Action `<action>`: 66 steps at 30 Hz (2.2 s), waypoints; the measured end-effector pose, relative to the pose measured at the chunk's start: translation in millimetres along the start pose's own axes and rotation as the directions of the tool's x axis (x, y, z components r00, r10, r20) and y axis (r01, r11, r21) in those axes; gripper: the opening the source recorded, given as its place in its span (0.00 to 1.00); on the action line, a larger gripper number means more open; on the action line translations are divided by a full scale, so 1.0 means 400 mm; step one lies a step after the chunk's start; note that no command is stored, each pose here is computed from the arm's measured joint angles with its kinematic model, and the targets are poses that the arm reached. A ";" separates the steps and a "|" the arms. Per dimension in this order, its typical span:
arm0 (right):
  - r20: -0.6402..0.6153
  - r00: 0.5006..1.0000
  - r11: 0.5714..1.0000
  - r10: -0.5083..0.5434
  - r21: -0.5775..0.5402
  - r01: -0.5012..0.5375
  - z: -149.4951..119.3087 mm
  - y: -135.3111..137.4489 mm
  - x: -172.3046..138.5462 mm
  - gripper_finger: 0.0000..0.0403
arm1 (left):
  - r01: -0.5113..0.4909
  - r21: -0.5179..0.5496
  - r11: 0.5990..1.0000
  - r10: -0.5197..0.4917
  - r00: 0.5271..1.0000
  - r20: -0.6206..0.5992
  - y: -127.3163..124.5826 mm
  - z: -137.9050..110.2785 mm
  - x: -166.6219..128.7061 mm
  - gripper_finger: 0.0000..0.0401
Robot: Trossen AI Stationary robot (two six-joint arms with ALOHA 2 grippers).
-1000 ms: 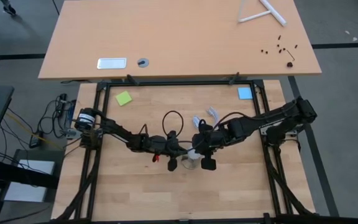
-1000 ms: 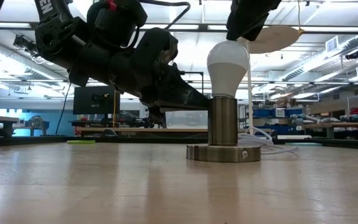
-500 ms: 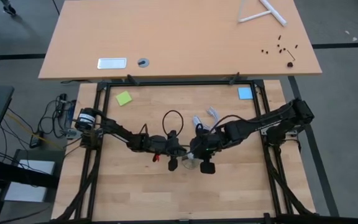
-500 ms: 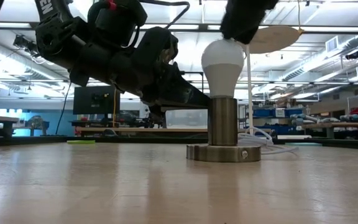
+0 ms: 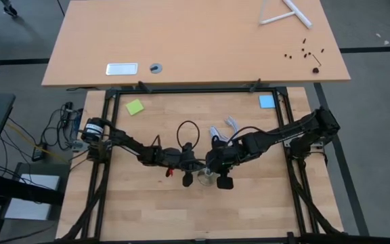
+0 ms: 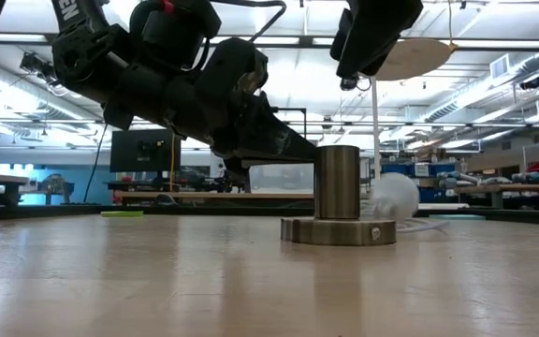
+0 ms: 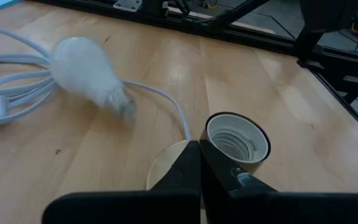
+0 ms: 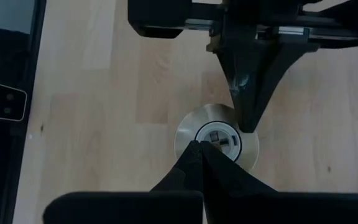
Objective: Screw lightbulb
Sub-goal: Insert the lightbulb into the lamp
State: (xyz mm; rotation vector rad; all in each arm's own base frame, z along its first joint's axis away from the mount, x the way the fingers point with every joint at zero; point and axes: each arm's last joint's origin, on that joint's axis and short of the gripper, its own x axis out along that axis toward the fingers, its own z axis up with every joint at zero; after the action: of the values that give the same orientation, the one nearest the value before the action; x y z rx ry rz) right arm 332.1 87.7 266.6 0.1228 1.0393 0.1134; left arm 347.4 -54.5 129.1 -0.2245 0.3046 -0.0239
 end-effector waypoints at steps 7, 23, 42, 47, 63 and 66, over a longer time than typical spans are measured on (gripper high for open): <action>-0.082 0.989 0.992 -0.125 -0.004 0.125 -0.028 -0.006 -0.014 0.00 | -0.003 0.006 1.000 0.003 1.000 -0.011 0.000 -0.003 0.000 0.00; -0.283 0.943 0.952 -0.177 0.195 0.237 -0.151 -0.125 0.009 0.00 | -0.003 -0.022 1.000 0.002 0.999 -0.042 0.000 -0.010 -0.001 0.00; -0.117 0.890 0.569 -0.441 0.731 0.377 -0.381 -0.197 -0.022 0.12 | 0.021 -0.043 0.999 -0.023 0.999 -0.050 0.021 -0.004 0.001 0.00; -0.082 0.884 0.520 -0.460 0.782 0.343 -0.415 -0.220 0.015 0.12 | 0.029 -0.041 0.999 -0.031 0.998 -0.052 0.020 -0.005 0.001 0.00; 0.136 0.960 0.914 -0.246 0.362 0.183 -0.297 -0.134 -0.025 0.28 | 0.071 -0.028 0.997 -0.073 0.994 -0.076 0.018 -0.009 0.001 0.00; 0.146 0.958 0.960 -0.247 0.173 0.221 -0.259 -0.126 -0.051 0.41 | 0.070 -0.034 0.997 -0.072 0.994 -0.076 0.018 -0.009 0.001 0.00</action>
State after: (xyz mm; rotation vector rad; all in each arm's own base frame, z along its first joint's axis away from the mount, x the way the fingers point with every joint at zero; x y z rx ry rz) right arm 234.1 39.8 224.0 0.1464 0.8877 -0.1921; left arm 346.5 -48.4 124.2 -0.2656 0.3743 -0.0986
